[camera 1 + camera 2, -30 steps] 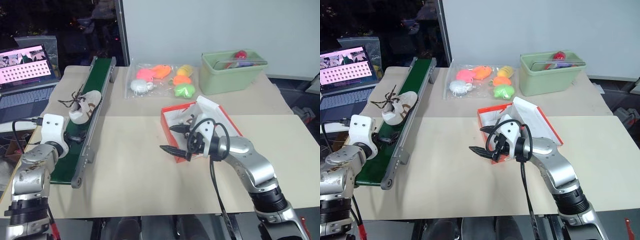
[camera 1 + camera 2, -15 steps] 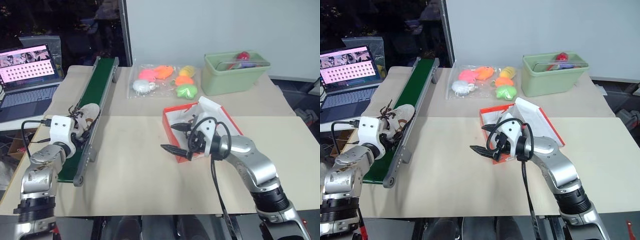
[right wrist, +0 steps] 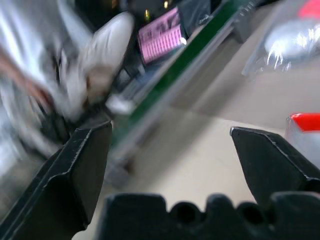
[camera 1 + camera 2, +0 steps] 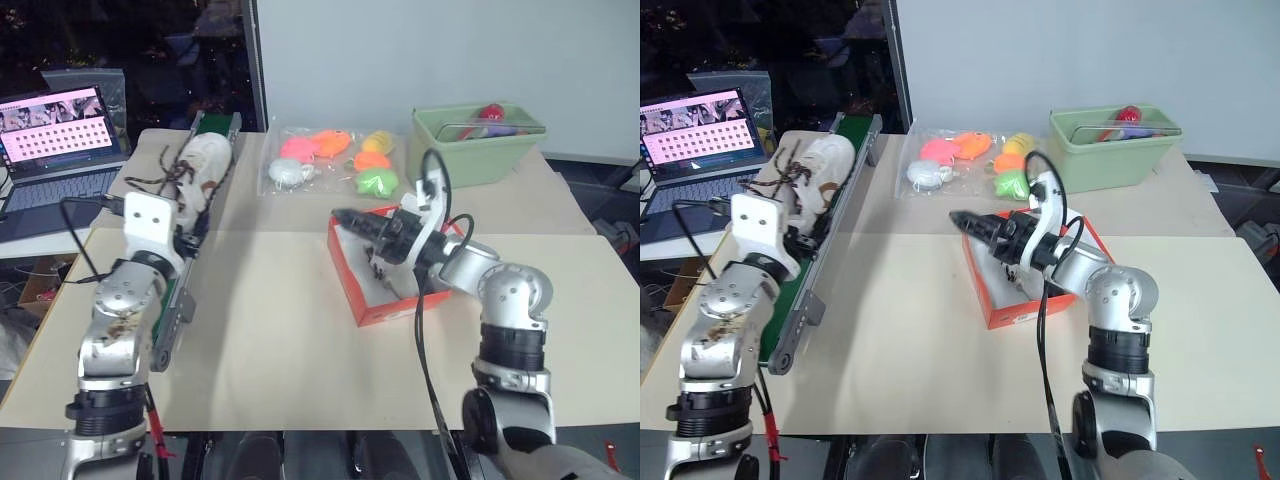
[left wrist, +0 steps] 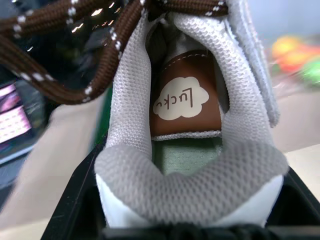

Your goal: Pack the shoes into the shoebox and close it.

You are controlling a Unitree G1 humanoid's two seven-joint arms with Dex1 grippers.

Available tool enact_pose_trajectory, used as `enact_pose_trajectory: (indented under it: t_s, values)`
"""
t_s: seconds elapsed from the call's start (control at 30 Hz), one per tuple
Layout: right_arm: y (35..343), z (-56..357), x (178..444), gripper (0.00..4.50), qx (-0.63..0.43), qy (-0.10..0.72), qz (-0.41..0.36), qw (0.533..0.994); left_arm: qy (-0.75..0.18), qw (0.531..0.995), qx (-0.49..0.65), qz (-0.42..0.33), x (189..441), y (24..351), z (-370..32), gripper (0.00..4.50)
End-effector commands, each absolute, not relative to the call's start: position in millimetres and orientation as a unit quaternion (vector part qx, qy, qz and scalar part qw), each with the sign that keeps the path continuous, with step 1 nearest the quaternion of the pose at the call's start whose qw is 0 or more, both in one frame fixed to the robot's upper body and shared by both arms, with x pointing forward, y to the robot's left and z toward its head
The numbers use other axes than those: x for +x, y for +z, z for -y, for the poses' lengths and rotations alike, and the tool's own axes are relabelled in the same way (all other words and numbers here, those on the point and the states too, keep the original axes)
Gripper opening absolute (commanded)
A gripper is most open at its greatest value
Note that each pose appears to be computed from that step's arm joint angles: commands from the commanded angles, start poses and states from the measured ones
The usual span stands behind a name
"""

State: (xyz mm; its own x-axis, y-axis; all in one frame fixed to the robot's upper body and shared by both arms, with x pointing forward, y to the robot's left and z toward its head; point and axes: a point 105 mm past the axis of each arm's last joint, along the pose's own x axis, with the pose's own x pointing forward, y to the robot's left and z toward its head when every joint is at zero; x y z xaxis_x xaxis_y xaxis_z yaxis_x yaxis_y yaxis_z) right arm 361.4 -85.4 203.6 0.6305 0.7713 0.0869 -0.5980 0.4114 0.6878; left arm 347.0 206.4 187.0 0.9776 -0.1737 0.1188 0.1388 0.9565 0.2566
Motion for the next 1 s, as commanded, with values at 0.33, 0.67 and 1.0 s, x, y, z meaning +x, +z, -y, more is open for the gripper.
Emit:
enact_pose_trajectory:
  t_s: [0.33, 0.67, 1.0]
  values:
    - [205.0, 54.2, 349.1, 4.50, 0.409, 0.432, -0.192, 0.781, -0.319, 0.944, 0.015, 0.078, 316.6, 191.8, -80.0, 2.58]
    - [214.1, 42.1, 356.0, 4.50, 0.420, 0.420, -0.171, 0.787, -0.367, 0.928, 0.008, 0.069, 311.9, 191.0, -58.5, 2.58]
    - [215.0, 42.4, 361.5, 2.74, 0.433, 0.394, -0.156, 0.795, -0.367, 0.928, 0.009, 0.066, 313.7, 191.1, -59.1, 2.55]
